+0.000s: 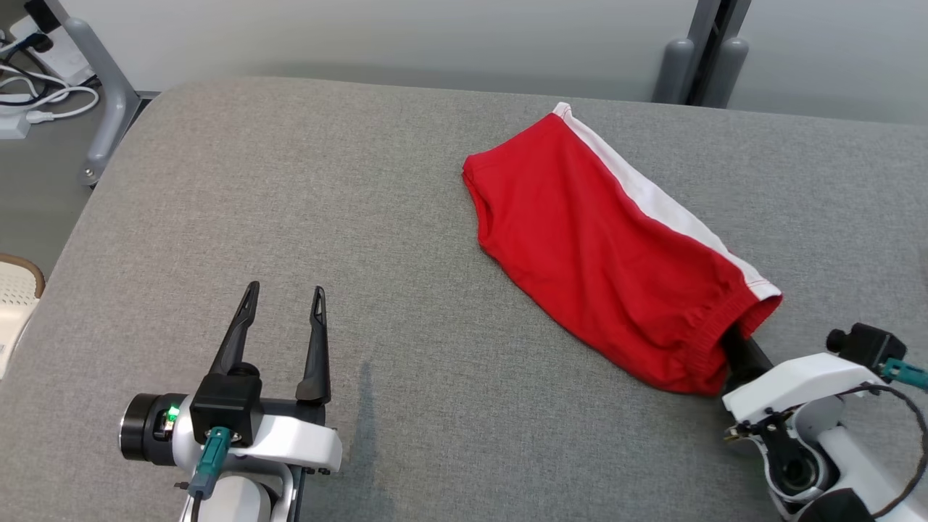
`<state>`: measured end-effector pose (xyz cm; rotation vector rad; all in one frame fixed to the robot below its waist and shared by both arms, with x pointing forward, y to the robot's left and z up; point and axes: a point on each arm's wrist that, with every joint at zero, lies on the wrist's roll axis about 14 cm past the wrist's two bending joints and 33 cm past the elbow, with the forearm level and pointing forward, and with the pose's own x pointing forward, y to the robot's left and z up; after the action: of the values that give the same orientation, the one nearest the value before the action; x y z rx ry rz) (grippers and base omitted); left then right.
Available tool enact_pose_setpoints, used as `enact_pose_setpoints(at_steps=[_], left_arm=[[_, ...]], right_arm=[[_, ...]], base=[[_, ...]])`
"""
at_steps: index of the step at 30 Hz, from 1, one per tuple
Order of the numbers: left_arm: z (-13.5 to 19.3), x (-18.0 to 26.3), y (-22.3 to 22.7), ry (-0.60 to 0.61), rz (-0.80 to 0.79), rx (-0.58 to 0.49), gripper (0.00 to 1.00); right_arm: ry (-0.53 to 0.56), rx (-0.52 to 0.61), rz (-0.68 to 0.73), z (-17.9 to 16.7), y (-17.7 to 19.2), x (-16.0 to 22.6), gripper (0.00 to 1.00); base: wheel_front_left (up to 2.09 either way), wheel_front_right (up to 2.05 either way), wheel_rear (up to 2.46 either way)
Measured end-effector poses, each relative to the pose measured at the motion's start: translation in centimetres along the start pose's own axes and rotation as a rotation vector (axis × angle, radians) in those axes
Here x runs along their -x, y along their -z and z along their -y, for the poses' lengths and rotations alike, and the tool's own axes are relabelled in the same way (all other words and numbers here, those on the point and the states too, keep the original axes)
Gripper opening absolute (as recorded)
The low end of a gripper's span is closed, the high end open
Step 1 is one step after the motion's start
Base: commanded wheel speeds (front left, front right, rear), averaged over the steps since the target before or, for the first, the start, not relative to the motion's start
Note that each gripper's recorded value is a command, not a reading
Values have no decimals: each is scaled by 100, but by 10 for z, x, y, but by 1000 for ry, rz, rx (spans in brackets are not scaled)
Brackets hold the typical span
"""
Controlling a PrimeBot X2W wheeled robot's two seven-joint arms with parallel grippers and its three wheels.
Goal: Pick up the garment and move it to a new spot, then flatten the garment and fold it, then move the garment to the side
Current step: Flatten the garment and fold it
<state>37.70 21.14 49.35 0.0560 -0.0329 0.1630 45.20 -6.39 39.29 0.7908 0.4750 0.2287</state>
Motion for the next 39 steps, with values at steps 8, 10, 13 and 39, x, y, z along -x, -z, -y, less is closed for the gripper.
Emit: enact_pose_setpoints(at_steps=[8, 10, 13, 39], left_arm=[[7, -1, 2, 18, -7, 6, 100], [8, -1, 3, 24, -8, 7, 100], [8, -2, 3, 25, -8, 5, 100], [12, -16, 25, 30, -71, -25, 100]], right_arm=[[16, 109, -34, 19, -21, 4, 0], [24, 162, -49, 25, -29, 3, 0], [26, 229, -67, 28, -40, -1, 0], [263, 654, -248, 108, -138, -36, 0]], base=[[0, 0, 0], [0, 0, 0], [0, 0, 0], [0, 0, 0]])
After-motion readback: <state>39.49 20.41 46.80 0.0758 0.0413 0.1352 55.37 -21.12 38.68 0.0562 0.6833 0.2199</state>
